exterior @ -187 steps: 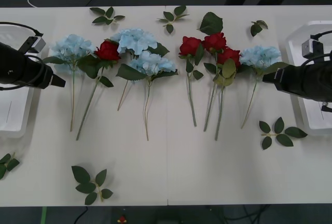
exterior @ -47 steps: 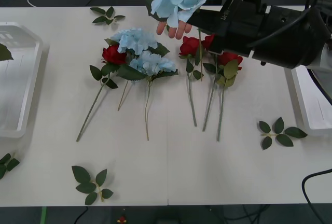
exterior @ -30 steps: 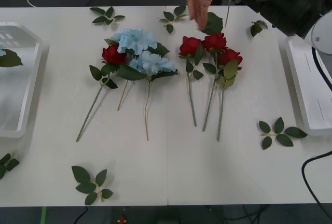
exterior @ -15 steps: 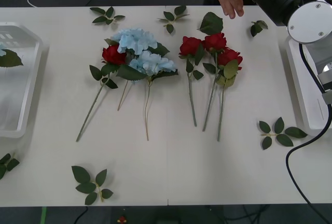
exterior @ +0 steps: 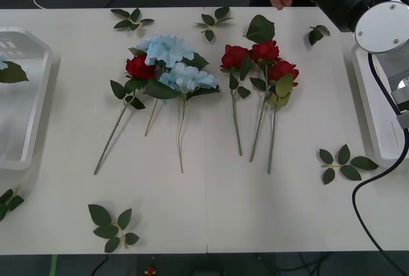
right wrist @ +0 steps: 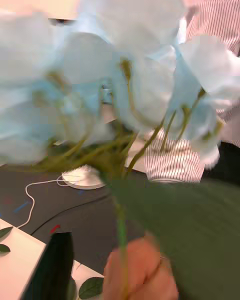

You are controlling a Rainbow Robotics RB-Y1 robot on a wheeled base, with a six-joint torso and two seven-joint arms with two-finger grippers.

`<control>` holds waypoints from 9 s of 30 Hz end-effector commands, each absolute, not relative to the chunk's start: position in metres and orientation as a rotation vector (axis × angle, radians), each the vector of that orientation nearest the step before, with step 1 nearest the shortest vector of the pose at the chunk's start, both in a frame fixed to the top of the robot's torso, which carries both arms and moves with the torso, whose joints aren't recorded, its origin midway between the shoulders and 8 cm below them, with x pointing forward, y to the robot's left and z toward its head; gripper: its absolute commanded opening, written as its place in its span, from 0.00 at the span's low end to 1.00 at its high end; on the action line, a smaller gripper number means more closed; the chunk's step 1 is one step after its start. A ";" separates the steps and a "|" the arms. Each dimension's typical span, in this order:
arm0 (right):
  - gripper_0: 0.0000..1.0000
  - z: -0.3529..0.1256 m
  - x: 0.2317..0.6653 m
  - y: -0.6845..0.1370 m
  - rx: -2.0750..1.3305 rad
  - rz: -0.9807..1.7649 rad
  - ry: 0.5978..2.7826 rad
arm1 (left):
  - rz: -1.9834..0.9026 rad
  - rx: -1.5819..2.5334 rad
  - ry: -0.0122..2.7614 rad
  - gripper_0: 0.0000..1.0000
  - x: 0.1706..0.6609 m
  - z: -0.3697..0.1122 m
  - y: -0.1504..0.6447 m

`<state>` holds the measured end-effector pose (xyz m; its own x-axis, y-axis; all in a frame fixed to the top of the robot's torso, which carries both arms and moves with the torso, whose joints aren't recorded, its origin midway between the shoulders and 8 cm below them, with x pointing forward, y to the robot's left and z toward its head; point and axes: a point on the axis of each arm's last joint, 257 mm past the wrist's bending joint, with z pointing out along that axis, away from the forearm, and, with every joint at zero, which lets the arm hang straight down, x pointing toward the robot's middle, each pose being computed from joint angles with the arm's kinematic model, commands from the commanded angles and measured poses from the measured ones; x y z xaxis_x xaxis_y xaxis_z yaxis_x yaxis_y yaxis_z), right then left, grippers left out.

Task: Place the red flowers into the right box and the blue flowers into the left box. If a person shows an open palm, hand one flower to the person first, then continue sorting.

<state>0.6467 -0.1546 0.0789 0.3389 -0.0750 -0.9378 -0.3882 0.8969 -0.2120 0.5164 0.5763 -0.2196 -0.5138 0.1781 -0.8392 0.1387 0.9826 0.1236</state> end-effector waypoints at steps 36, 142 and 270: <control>1.00 -0.163 0.575 -0.234 -0.175 0.453 2.253 | 0.082 0.252 2.104 1.00 0.515 -0.216 0.578; 0.00 -0.144 0.622 -0.408 0.116 -0.293 2.334 | 0.134 0.495 2.336 0.00 0.604 -0.250 0.228; 0.00 -0.068 0.507 -0.027 -0.920 0.702 1.479 | -0.911 0.742 1.182 0.00 0.507 0.055 -0.101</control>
